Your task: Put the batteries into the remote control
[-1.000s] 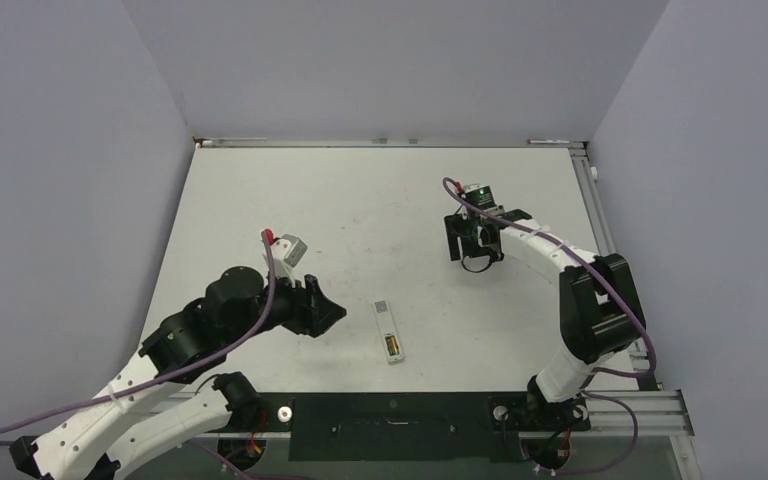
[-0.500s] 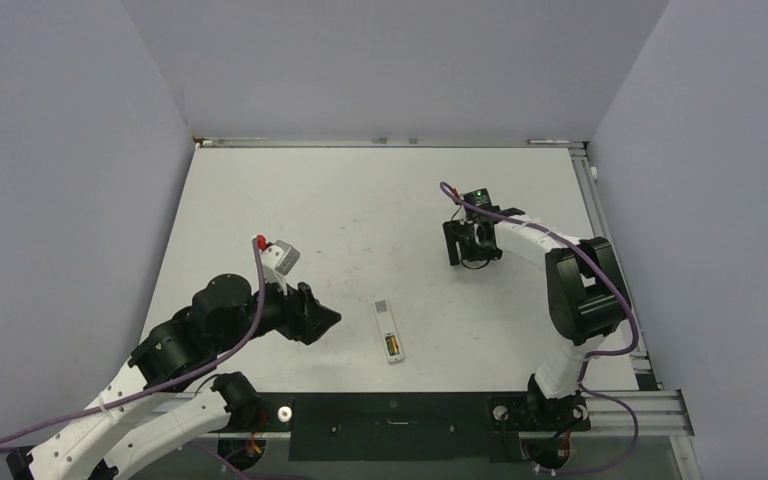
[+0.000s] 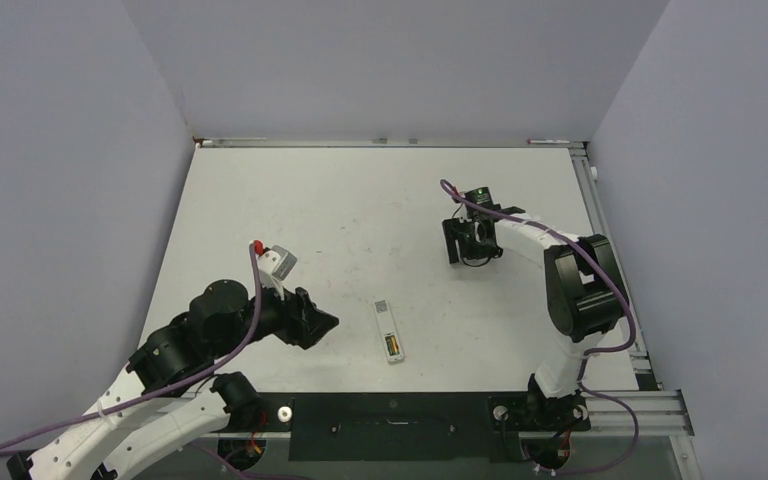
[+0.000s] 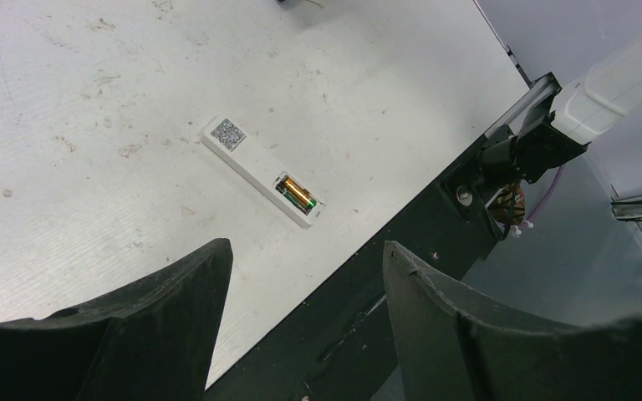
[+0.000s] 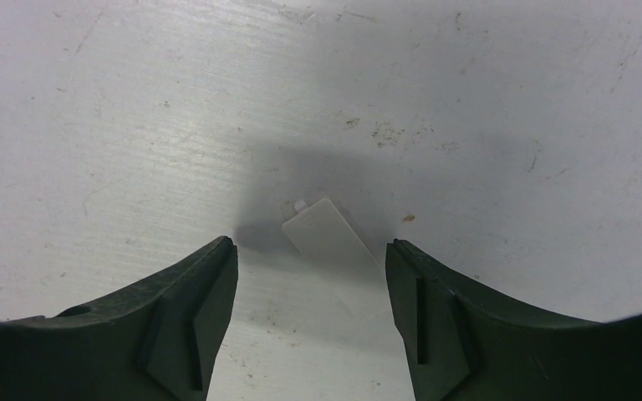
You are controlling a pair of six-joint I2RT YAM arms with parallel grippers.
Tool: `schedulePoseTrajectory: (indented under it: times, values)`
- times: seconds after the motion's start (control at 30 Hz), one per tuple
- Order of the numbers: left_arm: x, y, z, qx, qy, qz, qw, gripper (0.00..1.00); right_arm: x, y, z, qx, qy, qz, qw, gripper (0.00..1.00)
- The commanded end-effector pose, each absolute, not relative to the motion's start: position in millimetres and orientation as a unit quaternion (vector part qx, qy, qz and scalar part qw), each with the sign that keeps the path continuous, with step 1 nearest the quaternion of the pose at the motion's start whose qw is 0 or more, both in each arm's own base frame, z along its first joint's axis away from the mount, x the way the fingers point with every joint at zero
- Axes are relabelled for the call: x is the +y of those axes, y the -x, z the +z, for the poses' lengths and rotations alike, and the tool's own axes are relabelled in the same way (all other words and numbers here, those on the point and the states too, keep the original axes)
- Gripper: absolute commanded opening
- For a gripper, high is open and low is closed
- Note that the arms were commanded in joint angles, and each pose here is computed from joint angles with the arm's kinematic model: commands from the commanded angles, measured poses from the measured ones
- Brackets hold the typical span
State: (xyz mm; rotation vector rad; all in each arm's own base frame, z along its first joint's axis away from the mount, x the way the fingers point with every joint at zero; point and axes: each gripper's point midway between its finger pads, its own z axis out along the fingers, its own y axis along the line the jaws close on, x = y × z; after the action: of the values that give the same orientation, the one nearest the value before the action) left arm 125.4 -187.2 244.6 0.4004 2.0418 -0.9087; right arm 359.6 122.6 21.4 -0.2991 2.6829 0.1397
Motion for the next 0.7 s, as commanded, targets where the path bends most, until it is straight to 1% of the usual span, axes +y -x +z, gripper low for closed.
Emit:
schedulePoseTrajectory:
  times: [0.0, 0.27, 0.43, 0.67]
  values:
    - [-186, -128, 252, 0.806, -0.158, -0.366, 0.437, 0.64, 129, -366, 20, 0.965, 0.106, 0.07, 0.228, 0.63]
    - [-185, -128, 251, 0.808, -0.153, -0.363, 0.437, 0.64, 132, -363, 17, 0.966, 0.101, 0.08, 0.225, 0.63]
    - [-185, -128, 250, 0.809, -0.152, -0.362, 0.437, 0.64, 133, -356, 16, 0.966, 0.096, 0.087, 0.222, 0.58]
    - [-186, -129, 249, 0.811, -0.152, -0.361, 0.434, 0.64, 123, -347, 16, 0.97, 0.077, 0.065, 0.22, 0.54]
